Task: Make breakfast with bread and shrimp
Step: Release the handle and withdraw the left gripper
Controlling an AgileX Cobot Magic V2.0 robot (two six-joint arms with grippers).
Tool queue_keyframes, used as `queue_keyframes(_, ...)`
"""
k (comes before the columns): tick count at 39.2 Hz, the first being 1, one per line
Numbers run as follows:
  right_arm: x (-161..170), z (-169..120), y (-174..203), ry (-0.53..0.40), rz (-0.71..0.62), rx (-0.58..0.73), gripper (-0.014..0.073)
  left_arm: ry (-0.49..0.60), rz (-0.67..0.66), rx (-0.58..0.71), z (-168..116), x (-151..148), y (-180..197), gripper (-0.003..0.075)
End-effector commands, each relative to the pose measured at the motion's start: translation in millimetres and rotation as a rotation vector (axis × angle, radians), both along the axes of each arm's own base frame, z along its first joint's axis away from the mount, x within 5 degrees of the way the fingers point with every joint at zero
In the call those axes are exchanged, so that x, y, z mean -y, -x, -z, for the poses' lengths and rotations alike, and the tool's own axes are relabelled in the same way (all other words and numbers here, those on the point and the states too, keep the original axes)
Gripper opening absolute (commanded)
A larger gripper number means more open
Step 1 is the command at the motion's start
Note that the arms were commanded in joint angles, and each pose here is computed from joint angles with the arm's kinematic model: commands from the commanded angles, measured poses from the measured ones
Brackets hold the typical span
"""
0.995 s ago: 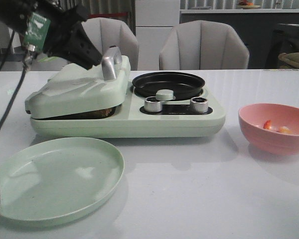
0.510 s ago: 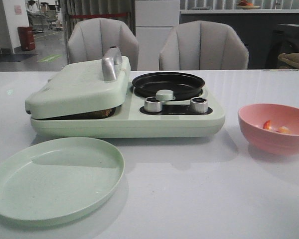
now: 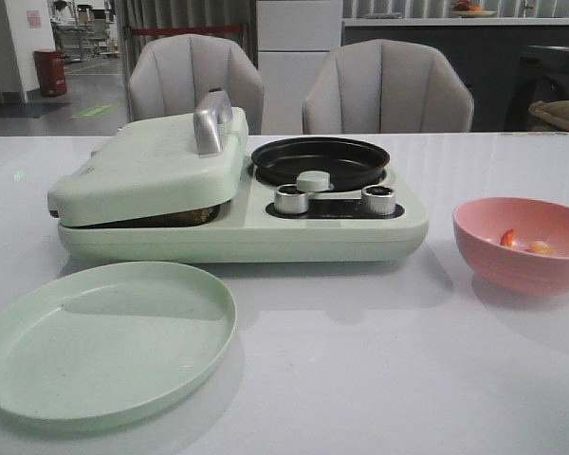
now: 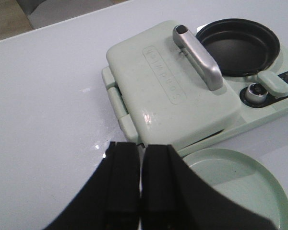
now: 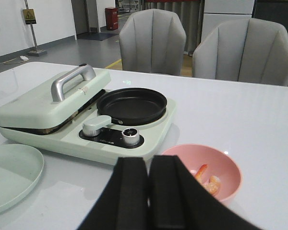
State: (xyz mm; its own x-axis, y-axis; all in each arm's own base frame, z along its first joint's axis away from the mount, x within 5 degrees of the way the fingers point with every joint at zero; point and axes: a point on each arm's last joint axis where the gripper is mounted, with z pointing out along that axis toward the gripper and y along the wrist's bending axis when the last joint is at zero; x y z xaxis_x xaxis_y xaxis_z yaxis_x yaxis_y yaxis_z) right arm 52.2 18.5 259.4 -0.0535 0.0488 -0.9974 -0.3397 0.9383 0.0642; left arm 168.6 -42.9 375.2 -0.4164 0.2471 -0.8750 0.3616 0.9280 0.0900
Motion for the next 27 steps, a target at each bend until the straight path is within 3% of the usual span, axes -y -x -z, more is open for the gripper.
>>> queue_keyframes(1, 0, -17, 1, -0.035, -0.002, 0.098, 0.0153, 0.078, -0.021, 0.149, -7, -4, 20, 0.0114)
queue_keyframes(12, 0, -17, 1, -0.037, -0.002, 0.103, 0.0153, 0.171, -0.036, 0.296, 31, -15, 83, 0.0114)
queue_keyframes(27, 0, -20, 1, -0.046, -0.004, 0.117, 0.0156, 0.203, -0.05, 0.413, 71, -24, 116, 0.0114)
